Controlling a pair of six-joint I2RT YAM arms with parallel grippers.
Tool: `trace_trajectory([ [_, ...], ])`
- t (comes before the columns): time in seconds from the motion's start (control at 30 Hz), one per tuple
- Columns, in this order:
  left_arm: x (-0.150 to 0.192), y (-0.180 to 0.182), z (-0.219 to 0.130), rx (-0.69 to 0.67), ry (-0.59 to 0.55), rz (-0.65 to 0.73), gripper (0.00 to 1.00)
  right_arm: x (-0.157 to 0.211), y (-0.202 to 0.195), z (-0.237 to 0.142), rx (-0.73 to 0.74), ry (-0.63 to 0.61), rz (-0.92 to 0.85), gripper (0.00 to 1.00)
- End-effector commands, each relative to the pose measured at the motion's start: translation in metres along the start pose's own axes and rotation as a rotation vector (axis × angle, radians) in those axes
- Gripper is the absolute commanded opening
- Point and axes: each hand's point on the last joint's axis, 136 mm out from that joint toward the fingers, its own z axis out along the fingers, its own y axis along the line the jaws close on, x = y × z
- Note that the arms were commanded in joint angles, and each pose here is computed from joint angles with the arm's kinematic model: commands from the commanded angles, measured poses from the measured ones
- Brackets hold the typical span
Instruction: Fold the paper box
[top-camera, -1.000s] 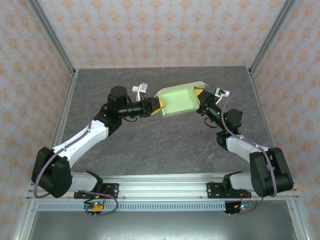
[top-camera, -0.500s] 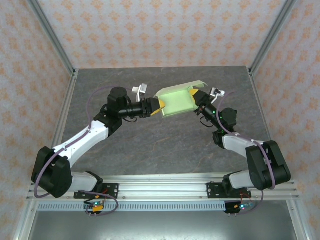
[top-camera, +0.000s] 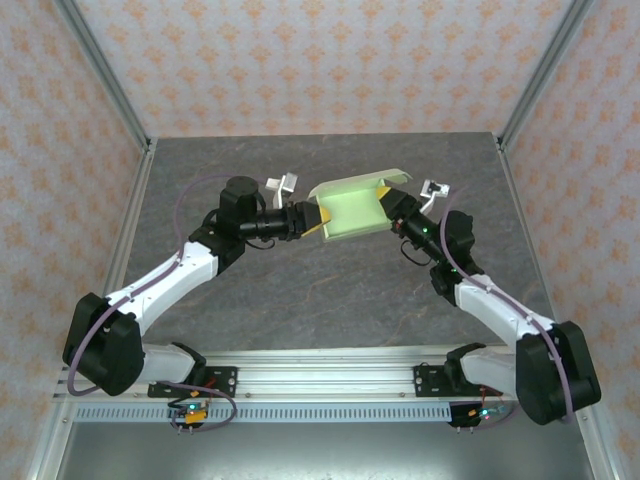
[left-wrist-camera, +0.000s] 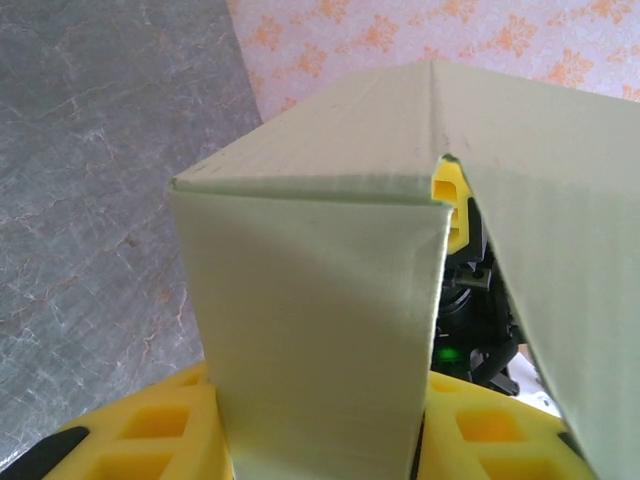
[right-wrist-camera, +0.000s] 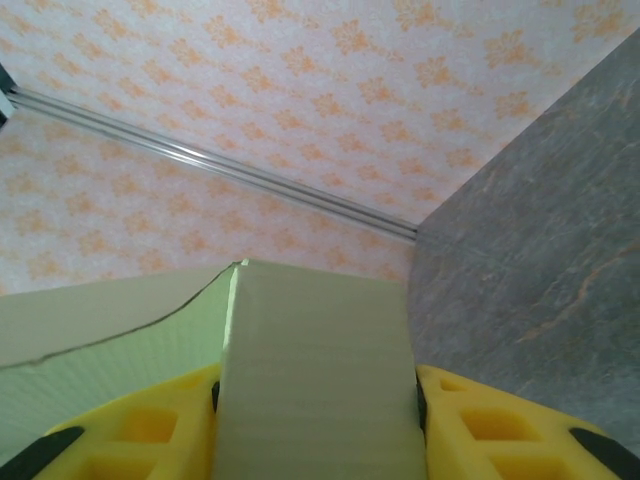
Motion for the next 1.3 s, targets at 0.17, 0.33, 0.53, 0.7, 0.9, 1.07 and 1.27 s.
trace_trajectory([
  [0.17, -0.009, -0.013, -0.008, -0.01, -0.058, 0.087, 0.35, -0.012, -0.025, 0.001, 0.168, -0.086, -0.113, 0.37],
  [0.33, -0.006, -0.013, -0.007, -0.029, -0.057, 0.115, 0.35, -0.009, -0.041, 0.0, 0.285, -0.093, -0.145, 0.4],
  [0.53, -0.004, 0.0, -0.013, -0.115, -0.086, 0.151, 0.35, -0.016, -0.059, -0.008, 0.399, -0.141, -0.157, 0.4],
  [0.7, -0.004, 0.006, -0.012, -0.129, -0.089, 0.153, 0.35, -0.012, -0.062, 0.0, 0.397, -0.117, -0.162, 0.42],
  [0.9, -0.012, 0.021, -0.009, -0.19, -0.114, 0.14, 0.35, 0.007, -0.023, 0.014, 0.2, 0.018, -0.24, 0.59],
  [1.07, -0.012, 0.025, -0.011, -0.222, -0.112, 0.152, 0.35, 0.01, -0.027, 0.004, 0.317, 0.098, -0.36, 0.55],
  [1.27, -0.009, 0.033, -0.014, -0.285, -0.084, 0.165, 0.35, 0.022, -0.039, 0.001, 0.392, 0.234, -0.458, 0.42],
])
